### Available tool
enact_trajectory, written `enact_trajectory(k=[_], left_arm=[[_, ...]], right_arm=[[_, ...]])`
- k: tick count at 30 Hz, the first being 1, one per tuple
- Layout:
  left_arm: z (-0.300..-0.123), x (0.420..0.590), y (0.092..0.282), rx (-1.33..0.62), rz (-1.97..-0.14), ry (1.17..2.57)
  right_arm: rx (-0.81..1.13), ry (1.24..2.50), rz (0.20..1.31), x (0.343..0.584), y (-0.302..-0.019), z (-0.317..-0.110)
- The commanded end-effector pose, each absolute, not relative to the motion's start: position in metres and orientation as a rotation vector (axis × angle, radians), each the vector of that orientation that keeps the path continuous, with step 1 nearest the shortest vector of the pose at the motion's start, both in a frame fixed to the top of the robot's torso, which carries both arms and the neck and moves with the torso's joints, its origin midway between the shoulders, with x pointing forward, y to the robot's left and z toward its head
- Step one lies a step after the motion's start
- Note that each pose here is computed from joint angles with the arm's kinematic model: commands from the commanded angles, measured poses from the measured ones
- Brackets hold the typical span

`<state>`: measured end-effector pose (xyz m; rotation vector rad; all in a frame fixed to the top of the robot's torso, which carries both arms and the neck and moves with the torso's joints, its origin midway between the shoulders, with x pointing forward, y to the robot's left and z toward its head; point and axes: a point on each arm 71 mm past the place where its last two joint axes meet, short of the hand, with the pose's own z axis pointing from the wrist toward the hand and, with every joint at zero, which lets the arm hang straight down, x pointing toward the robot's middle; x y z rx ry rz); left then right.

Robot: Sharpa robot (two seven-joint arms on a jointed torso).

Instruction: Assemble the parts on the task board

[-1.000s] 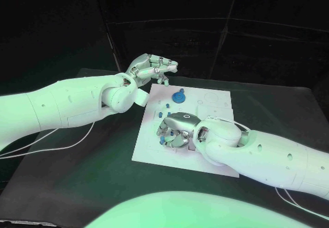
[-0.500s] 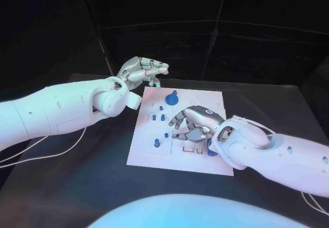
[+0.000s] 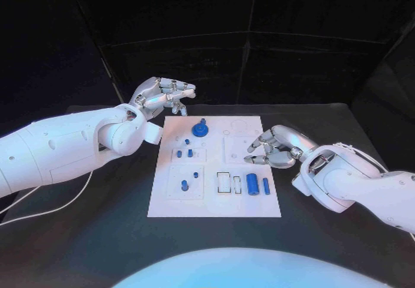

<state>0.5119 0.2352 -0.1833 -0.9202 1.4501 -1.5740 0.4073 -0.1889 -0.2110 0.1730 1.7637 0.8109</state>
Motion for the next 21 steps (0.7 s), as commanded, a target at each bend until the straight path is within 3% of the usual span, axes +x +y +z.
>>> enact_trajectory(k=[1,7,21], left_arm=[[-0.183,0.511,0.236,-0.935,-1.590,1.446],[-0.185,0.511,0.238,-0.971,-1.593,1.441],[-0.186,0.510,0.240,-0.985,-1.591,1.440]], right_arm=[[0.239,1.851,0.659,0.405,-0.198,-0.221],[0.225,1.917,0.546,0.395,-0.201,-0.238],[0.175,1.974,0.470,0.383,-0.194,-0.257]])
